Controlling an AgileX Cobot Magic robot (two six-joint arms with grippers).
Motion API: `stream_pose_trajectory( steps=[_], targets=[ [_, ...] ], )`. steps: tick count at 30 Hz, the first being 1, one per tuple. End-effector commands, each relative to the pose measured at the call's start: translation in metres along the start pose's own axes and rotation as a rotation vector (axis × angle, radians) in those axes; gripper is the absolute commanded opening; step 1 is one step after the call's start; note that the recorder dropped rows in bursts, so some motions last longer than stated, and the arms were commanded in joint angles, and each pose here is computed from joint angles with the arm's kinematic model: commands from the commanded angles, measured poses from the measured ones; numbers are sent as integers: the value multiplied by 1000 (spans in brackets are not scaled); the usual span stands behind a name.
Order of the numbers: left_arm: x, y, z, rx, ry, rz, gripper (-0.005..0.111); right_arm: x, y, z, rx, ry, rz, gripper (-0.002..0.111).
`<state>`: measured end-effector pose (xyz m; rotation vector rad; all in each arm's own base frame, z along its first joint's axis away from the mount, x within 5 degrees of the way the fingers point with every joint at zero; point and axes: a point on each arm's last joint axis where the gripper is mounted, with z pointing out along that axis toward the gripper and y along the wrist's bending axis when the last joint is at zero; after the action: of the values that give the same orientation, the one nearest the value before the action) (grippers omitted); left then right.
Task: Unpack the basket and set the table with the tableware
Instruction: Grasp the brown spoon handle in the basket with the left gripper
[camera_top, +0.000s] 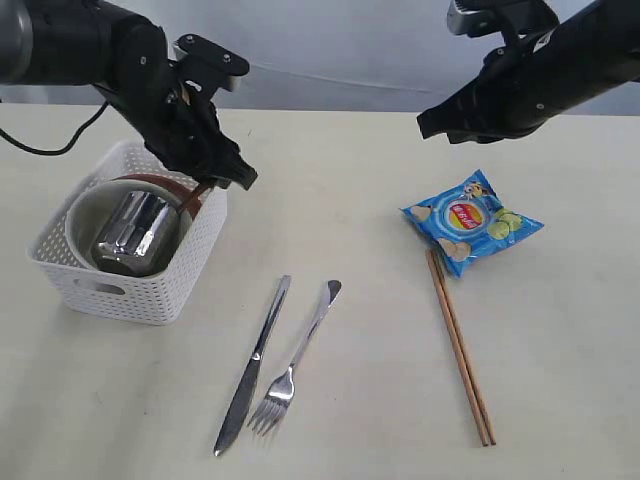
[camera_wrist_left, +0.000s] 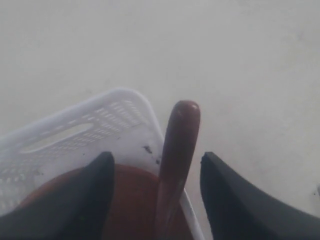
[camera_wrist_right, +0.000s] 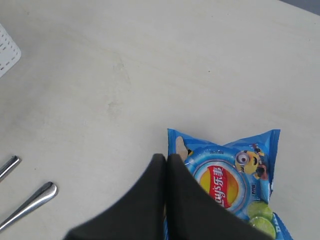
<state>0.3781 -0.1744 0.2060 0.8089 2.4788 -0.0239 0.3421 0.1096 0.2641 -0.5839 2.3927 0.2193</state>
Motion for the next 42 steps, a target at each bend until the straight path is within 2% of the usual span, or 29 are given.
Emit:
stream_pose_trajectory(
  steps=[1,8,10,16,24,34,40,42],
  targets=[
    [-2,0,1,5,-7,-10,50,0,-3,1,8,-9,10,0],
    [1,-1,14,10,8,-8,50,0,-3,1,8,-9,10,0],
    [2,-1,15,10,10,-8,47,0,-3,1,9,-11,10,0],
    [1,-1,14,10,-1,-18,19,0,-3,1,9,-11,8,0],
    [1,-1,14,10,4,-18,0,0,-3,1,9,-11,8,0],
    [0,0,4,8,5,-17,3,0,-3,1,11,-18,8,0],
    [0,0,-4,8,20,-17,34,0,-3,1,11,-18,8,0],
    [1,0,-4,8,25,-17,40,0,-2,1,10,-18,6,0]
  ],
)
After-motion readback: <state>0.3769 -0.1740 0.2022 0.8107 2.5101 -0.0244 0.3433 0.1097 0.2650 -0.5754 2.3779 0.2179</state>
